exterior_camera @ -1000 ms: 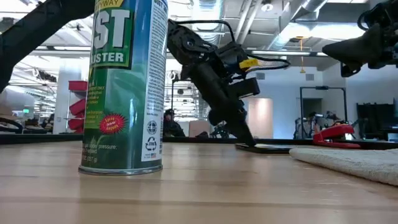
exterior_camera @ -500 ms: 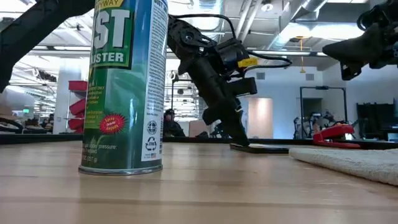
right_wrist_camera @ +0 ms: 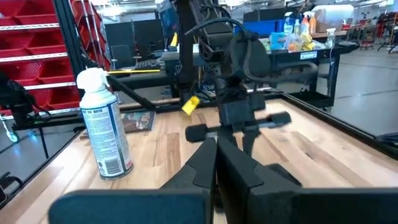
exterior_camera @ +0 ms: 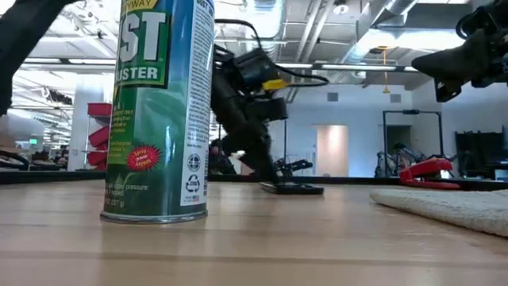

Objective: Apply microfiber cloth
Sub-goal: Prepare the black phone to the center, then spray the back of the cellphone using the spray bottle

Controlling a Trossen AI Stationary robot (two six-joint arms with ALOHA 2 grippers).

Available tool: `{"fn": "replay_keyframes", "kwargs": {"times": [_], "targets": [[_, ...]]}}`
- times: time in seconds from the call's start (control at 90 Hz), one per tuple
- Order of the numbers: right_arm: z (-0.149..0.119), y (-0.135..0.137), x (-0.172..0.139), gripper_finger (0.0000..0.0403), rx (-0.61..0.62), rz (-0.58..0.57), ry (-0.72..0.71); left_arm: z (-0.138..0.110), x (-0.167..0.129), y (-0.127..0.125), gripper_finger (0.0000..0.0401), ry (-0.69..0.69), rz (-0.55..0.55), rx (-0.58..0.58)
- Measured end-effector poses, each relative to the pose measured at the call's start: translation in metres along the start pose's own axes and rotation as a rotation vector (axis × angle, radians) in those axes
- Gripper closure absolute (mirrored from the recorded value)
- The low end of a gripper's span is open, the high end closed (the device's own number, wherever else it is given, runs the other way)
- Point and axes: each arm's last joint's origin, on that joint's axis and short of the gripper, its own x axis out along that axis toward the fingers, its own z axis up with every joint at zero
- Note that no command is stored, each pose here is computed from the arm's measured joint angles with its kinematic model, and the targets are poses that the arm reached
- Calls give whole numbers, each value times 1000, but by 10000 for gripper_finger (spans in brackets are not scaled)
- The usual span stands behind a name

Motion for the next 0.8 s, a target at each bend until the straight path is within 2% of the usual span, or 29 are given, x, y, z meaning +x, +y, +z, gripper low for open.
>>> {"fn": "replay_keyframes", "kwargs": {"times": [0.356, 0.5, 0.644, 0.8], "targets": [[1, 0, 0, 403, 9, 0, -21, 28, -92, 3, 401, -187, 70, -50], [1, -1, 0, 403, -58, -11, -21, 24, -120, 0, 401, -158, 61, -88], [0, -5, 3, 403, -98, -68, 2, 17, -147, -6, 401, -115, 54, -108], [2, -10, 7, 403, -114, -131, 80, 1, -166, -13, 401, -166, 68, -149]]}}
